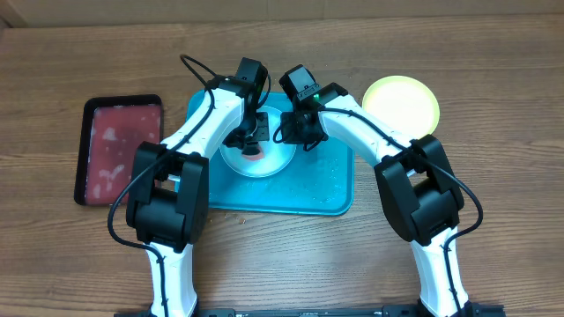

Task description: Clean dirty plates on tray and stack at the side

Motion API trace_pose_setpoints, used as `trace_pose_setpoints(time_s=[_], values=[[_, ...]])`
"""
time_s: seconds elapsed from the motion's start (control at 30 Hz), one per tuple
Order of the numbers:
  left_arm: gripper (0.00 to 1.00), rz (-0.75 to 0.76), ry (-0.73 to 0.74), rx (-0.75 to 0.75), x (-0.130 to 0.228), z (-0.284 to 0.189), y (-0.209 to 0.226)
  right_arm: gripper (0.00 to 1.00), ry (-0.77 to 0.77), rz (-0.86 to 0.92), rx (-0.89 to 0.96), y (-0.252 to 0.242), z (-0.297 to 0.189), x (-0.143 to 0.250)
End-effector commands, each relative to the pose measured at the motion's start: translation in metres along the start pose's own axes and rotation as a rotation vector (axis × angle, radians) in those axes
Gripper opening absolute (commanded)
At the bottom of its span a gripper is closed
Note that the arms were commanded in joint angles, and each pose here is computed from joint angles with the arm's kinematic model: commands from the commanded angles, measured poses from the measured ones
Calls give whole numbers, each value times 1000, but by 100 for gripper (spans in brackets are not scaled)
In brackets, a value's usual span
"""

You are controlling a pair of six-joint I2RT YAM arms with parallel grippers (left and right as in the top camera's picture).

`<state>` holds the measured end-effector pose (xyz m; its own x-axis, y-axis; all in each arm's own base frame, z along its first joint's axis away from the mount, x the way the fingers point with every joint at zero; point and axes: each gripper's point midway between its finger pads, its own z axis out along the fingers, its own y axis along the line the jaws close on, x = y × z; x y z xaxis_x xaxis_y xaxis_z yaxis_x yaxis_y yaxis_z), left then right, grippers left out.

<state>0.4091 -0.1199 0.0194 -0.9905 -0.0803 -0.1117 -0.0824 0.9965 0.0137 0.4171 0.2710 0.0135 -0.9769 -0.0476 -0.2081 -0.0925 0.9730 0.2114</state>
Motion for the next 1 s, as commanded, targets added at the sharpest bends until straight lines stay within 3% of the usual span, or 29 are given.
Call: trace_pose_setpoints(time_s=[0.0, 0.13, 0.23, 0.53, 0.63, 0.97], values=[[4, -5, -88, -225, -18, -6, 42, 4, -16, 9, 28, -5, -4, -2], [4, -9, -135, -319, -27, -12, 58, 4, -17, 9, 27, -6, -4, -2], [4, -14, -141, -267, -30, -9, 48, 4, -17, 9, 28, -5, -4, -2], [4, -1, -63, 196, -22, -3, -34, 4, -17, 9, 27, -5, -4, -2], [4, 4, -39, 278, -15, -3, -53, 4, -17, 9, 27, -5, -4, -2], [4, 79, 26, 227, 9, 3, -52, 4, -16, 9, 27, -5, -4, -2]])
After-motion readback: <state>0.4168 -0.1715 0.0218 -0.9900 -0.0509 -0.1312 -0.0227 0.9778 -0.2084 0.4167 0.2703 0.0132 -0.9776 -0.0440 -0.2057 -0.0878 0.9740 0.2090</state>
